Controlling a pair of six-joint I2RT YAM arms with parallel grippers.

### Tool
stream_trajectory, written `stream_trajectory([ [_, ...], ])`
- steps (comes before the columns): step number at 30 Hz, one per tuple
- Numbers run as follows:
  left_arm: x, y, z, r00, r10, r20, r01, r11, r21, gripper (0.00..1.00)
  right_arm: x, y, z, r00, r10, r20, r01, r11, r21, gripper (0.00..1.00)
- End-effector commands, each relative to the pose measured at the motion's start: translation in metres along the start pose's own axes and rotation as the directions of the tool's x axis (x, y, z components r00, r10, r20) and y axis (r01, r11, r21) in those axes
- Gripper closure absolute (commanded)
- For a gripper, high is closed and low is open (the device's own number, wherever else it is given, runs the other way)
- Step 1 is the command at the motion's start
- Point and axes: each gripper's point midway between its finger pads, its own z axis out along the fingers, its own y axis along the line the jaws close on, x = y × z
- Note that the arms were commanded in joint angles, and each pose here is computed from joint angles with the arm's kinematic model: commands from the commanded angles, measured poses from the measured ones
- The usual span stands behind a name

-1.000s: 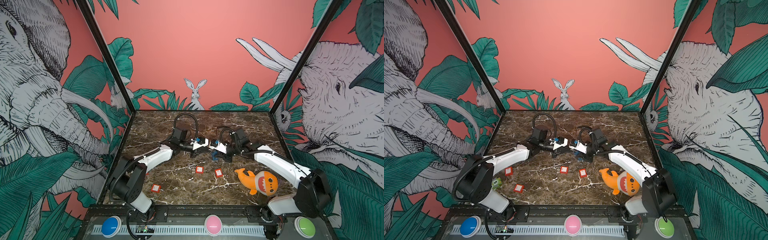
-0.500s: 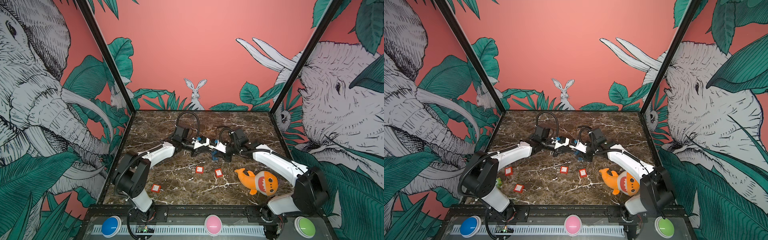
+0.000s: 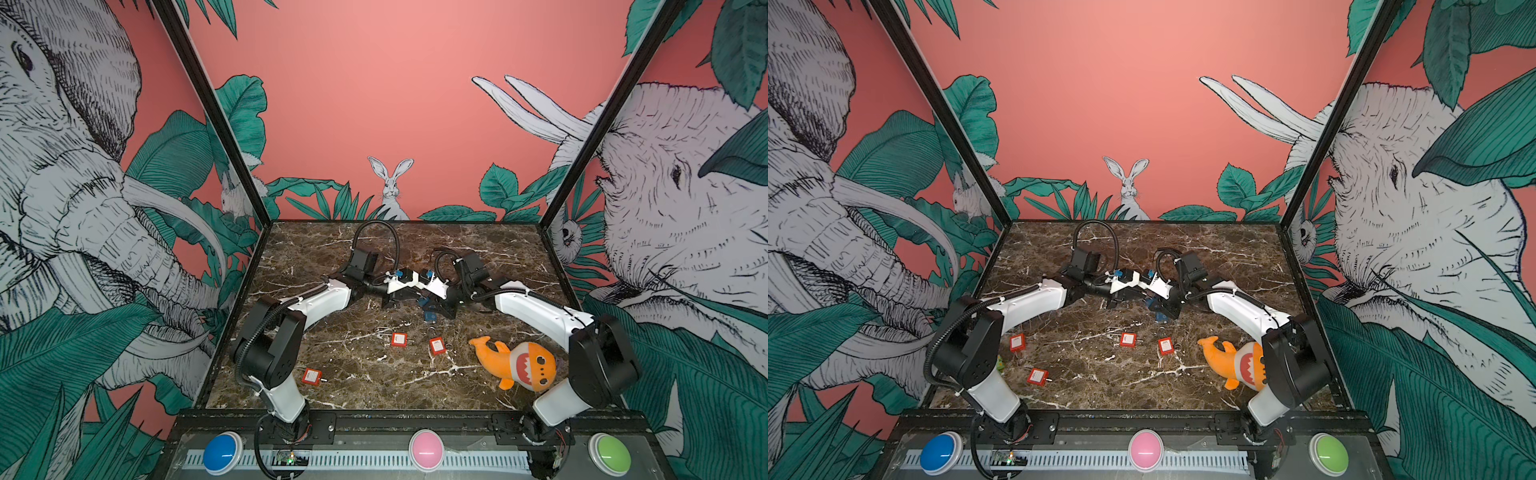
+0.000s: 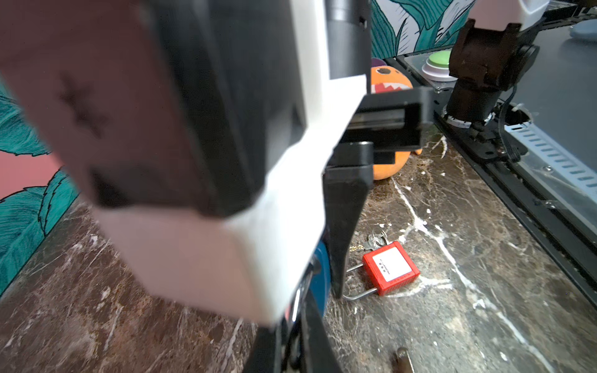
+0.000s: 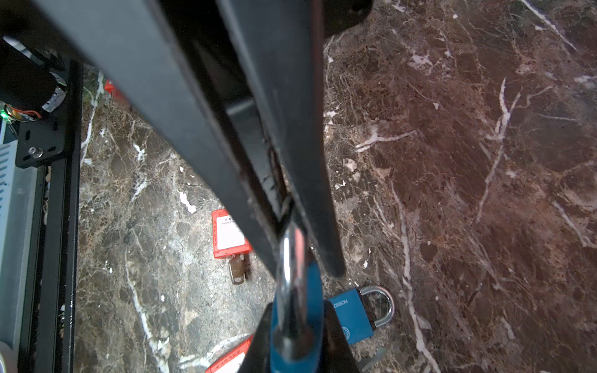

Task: Lock with the key

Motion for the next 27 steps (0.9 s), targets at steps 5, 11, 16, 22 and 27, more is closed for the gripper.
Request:
stream_trajectory([
  [5,-0.011,-0.078,0.027,0.992,-0.067,0.106,0.031,0.951,0.309,1.00,-0.174,-0.030,-0.069,0.794,-0.339,0.505,0.254,0.939,0.231,1.00],
  [11,-0.003,-0.086,0.026,0.993,-0.080,0.083,0.048,0.942,0.333,1.00,-0.175,-0.034,-0.082,0.782,-0.340,0.522,0.241,0.938,0.251,1.00],
  [16,0.005,-0.095,0.023,0.996,-0.082,0.047,0.060,0.937,0.345,1.00,-0.174,-0.031,-0.094,0.774,-0.342,0.533,0.244,0.938,0.247,1.00],
  [22,0.009,-0.097,0.017,0.996,-0.083,0.026,0.068,0.935,0.348,1.00,-0.163,-0.026,-0.100,0.786,-0.314,0.533,0.233,0.948,0.215,1.00],
  [27,0.010,-0.102,0.017,0.995,-0.094,0.016,0.081,0.919,0.385,1.00,-0.162,-0.025,-0.103,0.790,-0.347,0.506,0.262,0.936,0.234,1.00],
])
